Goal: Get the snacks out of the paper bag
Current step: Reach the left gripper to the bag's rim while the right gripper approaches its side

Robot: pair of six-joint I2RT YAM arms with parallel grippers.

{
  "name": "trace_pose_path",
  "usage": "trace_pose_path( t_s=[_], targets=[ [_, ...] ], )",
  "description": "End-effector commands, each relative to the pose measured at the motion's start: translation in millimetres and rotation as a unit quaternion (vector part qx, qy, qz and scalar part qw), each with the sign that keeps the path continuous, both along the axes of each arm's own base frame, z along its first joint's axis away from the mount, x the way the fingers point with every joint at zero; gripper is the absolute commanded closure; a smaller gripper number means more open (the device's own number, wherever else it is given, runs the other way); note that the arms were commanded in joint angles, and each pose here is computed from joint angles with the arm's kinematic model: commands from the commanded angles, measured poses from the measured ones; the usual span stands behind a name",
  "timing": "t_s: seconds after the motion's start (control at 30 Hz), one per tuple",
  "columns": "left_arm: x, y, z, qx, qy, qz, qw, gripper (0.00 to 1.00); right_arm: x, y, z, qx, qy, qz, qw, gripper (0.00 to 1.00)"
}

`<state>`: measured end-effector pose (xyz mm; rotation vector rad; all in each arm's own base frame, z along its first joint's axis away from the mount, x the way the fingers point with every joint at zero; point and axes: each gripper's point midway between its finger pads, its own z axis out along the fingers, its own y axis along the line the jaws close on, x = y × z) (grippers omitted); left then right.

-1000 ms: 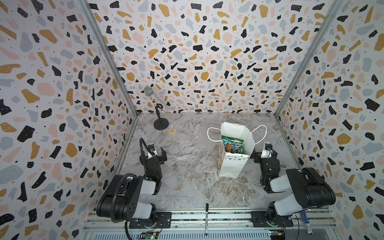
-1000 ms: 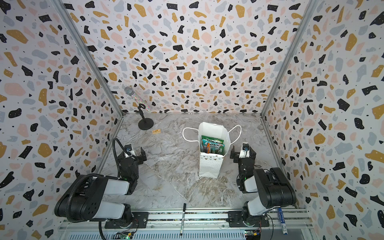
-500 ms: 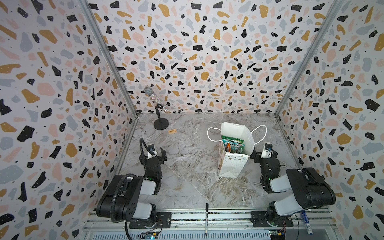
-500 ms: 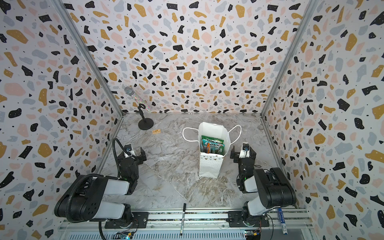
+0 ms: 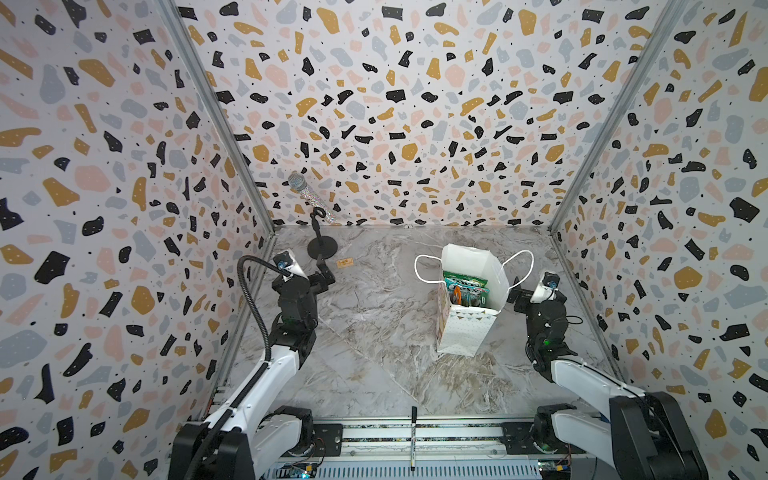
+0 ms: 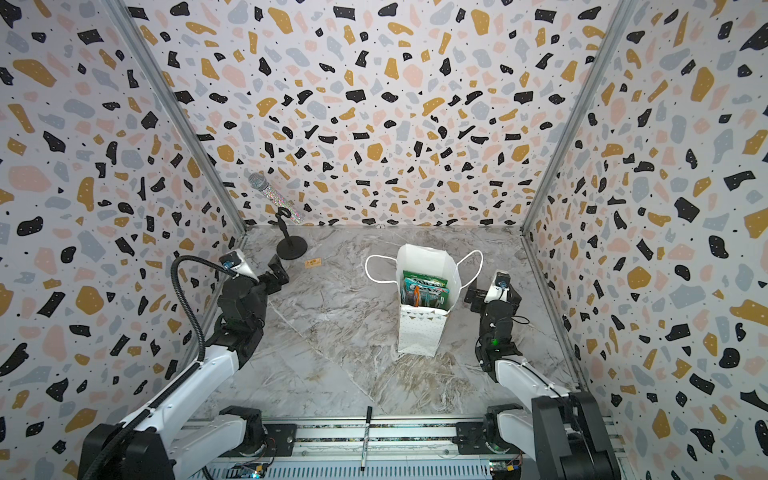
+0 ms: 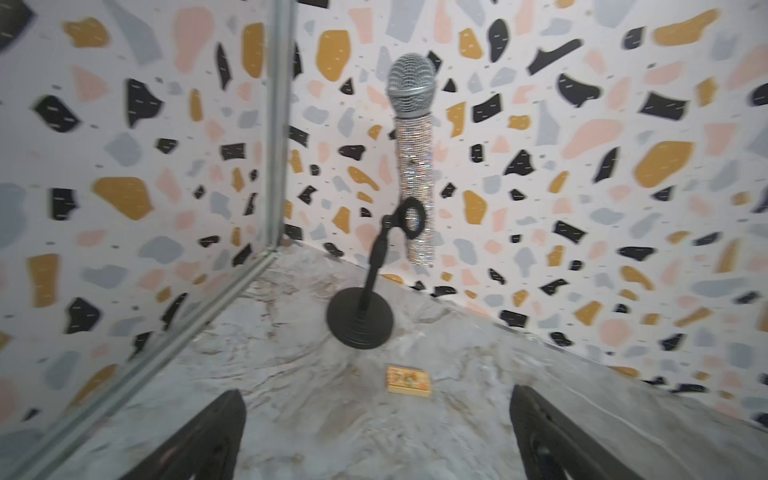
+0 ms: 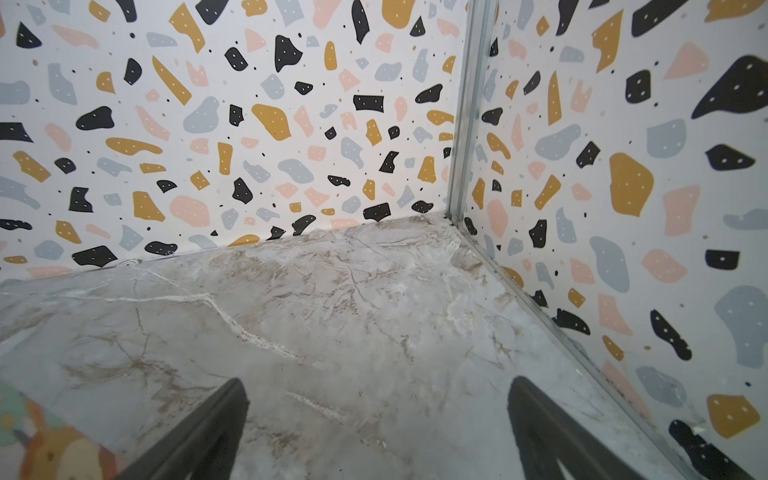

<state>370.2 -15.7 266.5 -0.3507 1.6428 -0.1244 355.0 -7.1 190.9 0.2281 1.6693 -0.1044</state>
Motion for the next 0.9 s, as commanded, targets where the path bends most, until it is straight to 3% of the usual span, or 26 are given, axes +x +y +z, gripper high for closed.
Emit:
trace_pose_path(
  t_s=[0.0, 0.1, 0.2, 0.47, 0.77, 0.87],
  targets=[
    [-12, -65, 7, -0.074, 0.034, -0.134, 0.988, 0.00, -10, 9, -24, 0.063, 0.067, 0.018, 0.996, 0.01],
    [-27, -114, 36, -0.101, 0.013, -0.218, 0.971, 0.02, -16, 26, -20, 0.087, 0.070, 0.062, 0.992, 0.01],
    [-39, -151, 58, -0.112, 0.007, -0.263, 0.958, 0.05, -24, 38, -17, 0.095, 0.070, 0.097, 0.988, 0.01],
    [-61, -236, 94, -0.167, -0.011, -0.392, 0.905, 0.14, -31, 49, -10, 0.091, 0.059, 0.132, 0.985, 0.01],
    [-45, -274, 94, -0.185, -0.006, -0.417, 0.890, 0.25, -29, 56, -8, 0.090, 0.061, 0.152, 0.982, 0.01],
    [-37, -283, 93, -0.193, -0.002, -0.421, 0.886, 0.34, -29, 57, -9, 0.091, 0.063, 0.156, 0.982, 0.01]
  ],
)
